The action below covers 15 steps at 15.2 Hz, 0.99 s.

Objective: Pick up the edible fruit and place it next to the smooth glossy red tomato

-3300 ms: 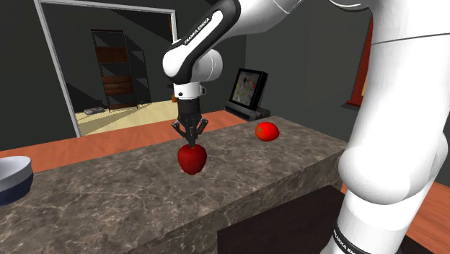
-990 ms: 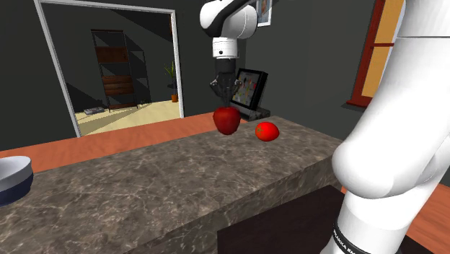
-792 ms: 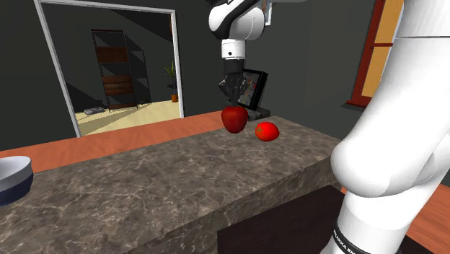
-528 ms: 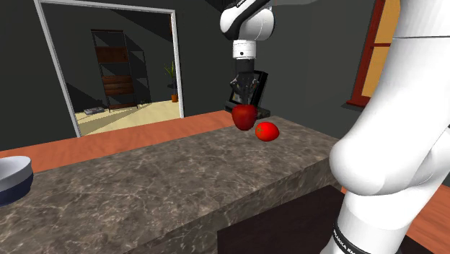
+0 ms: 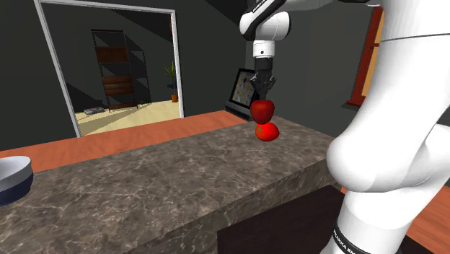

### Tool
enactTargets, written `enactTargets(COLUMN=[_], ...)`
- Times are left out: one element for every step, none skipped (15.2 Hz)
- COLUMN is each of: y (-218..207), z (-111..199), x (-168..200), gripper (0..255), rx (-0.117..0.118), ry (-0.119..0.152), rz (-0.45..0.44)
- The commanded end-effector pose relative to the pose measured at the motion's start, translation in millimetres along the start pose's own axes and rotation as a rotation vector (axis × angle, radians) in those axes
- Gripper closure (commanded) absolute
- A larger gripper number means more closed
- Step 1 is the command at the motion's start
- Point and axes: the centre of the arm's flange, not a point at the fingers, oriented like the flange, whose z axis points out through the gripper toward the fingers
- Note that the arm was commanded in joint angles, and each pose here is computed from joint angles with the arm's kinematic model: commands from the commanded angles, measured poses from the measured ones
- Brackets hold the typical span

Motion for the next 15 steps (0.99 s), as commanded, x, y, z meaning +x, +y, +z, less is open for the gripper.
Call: enactTargets(y=[25.3,38.3,51.3,64.4,77.4,90.4,103.4,116.4,129.4,142.4,155.5,168.5,181.5,194.5,207.5], z=[-0.6,-1.2,-1.7,-2.3,-2.9,-3.4,-4.0,-4.6,-5.1,-5.7,-6.3,-6.8,-7.4,-8.0,-8.5], x=[2.3,4.4,6.5,8.6,10.8,12.9,15.0,17.1,19.2,21.4,23.5,25.6,27.7,29.8,32.0], gripper=[255,255,255,255,255,255,255,255,255,255,255,255,255,255,255], rx=[0.0,0.0,0.0,0.0,0.0,0.0,0.0,0.0,0.0,0.0,0.0,0.0,0.0,0.0,0.0], ry=[0.0,0.0,0.0,0.0,0.0,0.0,0.0,0.0,0.0,0.0,0.0,0.0,0.0,0.0,0.0], rz=[-0.002,-0.002,-0.002,-0.002,-0.002,-0.002,-0.002,-0.002,-0.002,-0.002,-0.002,-0.002,-0.002,-0.002,-0.002])
